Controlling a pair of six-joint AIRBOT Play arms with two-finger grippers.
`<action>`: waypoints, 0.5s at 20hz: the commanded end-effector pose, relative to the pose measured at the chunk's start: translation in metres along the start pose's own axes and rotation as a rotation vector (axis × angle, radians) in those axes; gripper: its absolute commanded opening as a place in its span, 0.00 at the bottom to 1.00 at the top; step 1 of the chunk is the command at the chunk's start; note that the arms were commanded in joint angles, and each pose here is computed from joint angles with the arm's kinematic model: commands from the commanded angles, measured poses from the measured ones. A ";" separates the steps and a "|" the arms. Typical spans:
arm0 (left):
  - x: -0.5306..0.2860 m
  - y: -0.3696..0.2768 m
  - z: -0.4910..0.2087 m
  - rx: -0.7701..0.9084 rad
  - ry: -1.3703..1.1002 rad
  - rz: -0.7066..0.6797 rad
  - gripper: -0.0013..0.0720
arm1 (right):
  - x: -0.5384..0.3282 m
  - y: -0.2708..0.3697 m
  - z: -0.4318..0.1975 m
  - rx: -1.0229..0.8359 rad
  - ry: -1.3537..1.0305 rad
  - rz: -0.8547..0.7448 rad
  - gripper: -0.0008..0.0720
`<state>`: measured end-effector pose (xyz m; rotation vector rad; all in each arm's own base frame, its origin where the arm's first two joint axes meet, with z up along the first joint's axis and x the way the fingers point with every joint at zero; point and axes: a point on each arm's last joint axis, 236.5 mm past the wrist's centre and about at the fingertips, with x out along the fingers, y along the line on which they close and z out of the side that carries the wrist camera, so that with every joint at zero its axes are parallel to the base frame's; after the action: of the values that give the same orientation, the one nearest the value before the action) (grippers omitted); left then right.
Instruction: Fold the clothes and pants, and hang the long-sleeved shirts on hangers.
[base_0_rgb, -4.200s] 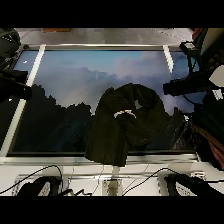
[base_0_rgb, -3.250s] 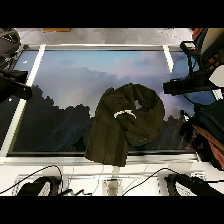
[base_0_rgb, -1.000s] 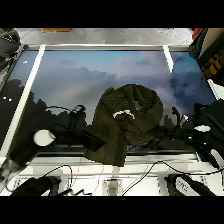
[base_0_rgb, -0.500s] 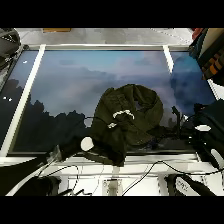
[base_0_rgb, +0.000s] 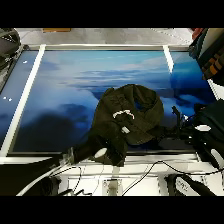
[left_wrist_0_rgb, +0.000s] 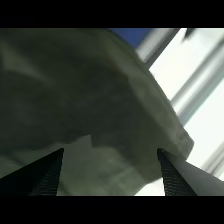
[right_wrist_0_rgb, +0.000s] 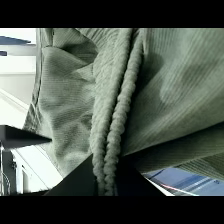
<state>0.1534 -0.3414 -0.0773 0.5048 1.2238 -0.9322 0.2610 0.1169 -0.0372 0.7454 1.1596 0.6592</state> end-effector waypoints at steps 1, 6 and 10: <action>0.011 -0.015 -0.010 0.096 0.039 0.038 0.98 | 0.000 0.000 0.000 -0.001 -0.002 -0.002 0.05; 0.024 -0.024 -0.008 -0.047 0.034 0.025 0.98 | 0.000 0.000 0.001 0.000 -0.002 -0.003 0.05; 0.024 -0.038 0.019 -0.183 -0.077 -0.043 0.98 | 0.000 0.000 0.000 -0.001 -0.002 -0.003 0.05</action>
<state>0.1344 -0.3656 -0.0945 0.4493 1.2378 -0.8808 0.2613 0.1166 -0.0375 0.7443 1.1589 0.6567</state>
